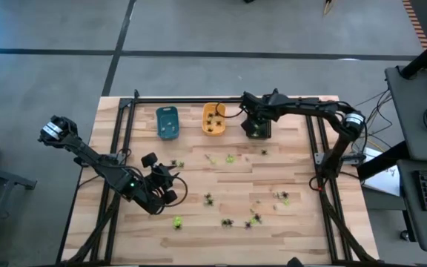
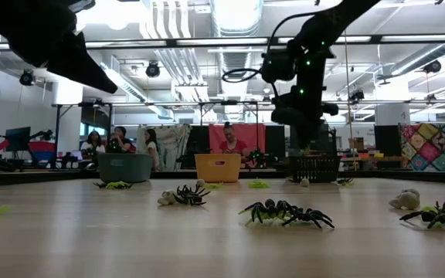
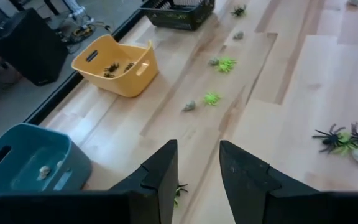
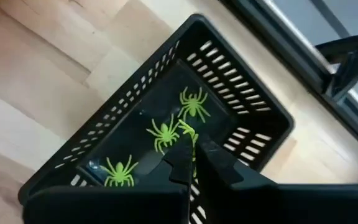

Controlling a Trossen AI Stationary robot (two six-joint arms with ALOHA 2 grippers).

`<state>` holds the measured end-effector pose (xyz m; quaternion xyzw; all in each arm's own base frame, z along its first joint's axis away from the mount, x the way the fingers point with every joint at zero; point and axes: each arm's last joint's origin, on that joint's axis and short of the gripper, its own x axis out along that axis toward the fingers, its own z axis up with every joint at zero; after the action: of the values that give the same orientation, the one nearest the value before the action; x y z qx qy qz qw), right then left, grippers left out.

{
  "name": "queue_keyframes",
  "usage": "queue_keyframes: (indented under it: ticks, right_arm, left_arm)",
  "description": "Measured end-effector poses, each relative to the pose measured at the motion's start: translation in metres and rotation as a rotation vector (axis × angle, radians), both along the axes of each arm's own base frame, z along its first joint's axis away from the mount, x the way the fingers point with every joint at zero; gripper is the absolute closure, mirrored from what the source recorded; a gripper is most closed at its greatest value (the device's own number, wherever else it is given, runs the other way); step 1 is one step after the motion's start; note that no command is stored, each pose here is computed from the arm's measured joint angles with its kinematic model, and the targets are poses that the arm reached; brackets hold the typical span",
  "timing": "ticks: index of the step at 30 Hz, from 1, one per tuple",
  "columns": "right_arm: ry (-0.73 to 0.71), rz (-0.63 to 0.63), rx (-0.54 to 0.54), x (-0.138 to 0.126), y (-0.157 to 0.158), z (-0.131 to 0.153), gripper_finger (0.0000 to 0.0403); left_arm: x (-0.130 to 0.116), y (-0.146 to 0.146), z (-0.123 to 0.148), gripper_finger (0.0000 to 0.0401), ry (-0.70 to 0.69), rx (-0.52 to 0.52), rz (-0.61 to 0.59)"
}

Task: Sort Halloween decoration
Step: Put the green spider toy into the black bin

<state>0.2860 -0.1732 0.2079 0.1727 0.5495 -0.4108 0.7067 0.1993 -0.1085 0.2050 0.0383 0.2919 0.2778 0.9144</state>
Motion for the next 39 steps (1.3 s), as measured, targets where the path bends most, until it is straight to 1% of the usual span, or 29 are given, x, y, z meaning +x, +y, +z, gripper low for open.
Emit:
queue_keyframes:
  ticks: [3, 10, 13, 18, 23, 27, 31, 35, 39]
  right_arm:
    - [0.004, 0.01, 0.003, 0.001, -0.001, -0.002, 0.0377]
    - [-0.002, 0.012, -0.003, 0.001, -0.001, -0.002, 0.0311]
    - [-0.005, 0.019, -0.006, 0.002, -0.001, 0.0, 0.029]
    - [-0.045, 0.055, -0.029, 0.002, 0.012, 0.015, 0.0273]
    - [-0.105, 0.135, -0.058, 0.001, 0.041, 0.033, 0.0271]
    - [-0.212, 0.225, -0.1, 0.0, 0.072, 0.044, 0.0275]
    - [-0.367, 0.323, -0.148, -0.01, 0.105, 0.047, 0.028]
    - [-0.522, 0.417, -0.189, -0.026, 0.133, 0.044, 0.0282]
    - [-0.667, 0.484, -0.217, -0.04, 0.152, 0.037, 0.028]
  left_arm:
    - [0.002, 0.001, 0.001, 0.03, -0.002, -0.001, -0.003]
    - [0.01, 0.004, 0.002, 0.0313, 0.013, -0.028, -0.048]
    - [0.014, 0.007, 0.003, 0.0317, 0.031, -0.048, -0.071]
    - [0.021, 0.013, 0.004, 0.0317, 0.067, -0.056, -0.128]
    - [0.031, 0.017, 0.008, 0.0317, 0.083, -0.029, -0.238]
    - [0.039, 0.025, 0.01, 0.0317, 0.089, -0.009, -0.288]
    - [0.046, 0.034, 0.01, 0.0317, 0.085, -0.019, -0.357]
    - [0.052, 0.043, 0.006, 0.0317, 0.019, -0.003, -0.432]
    - [0.055, 0.052, 0.004, 0.0317, -0.049, 0.006, -0.472]
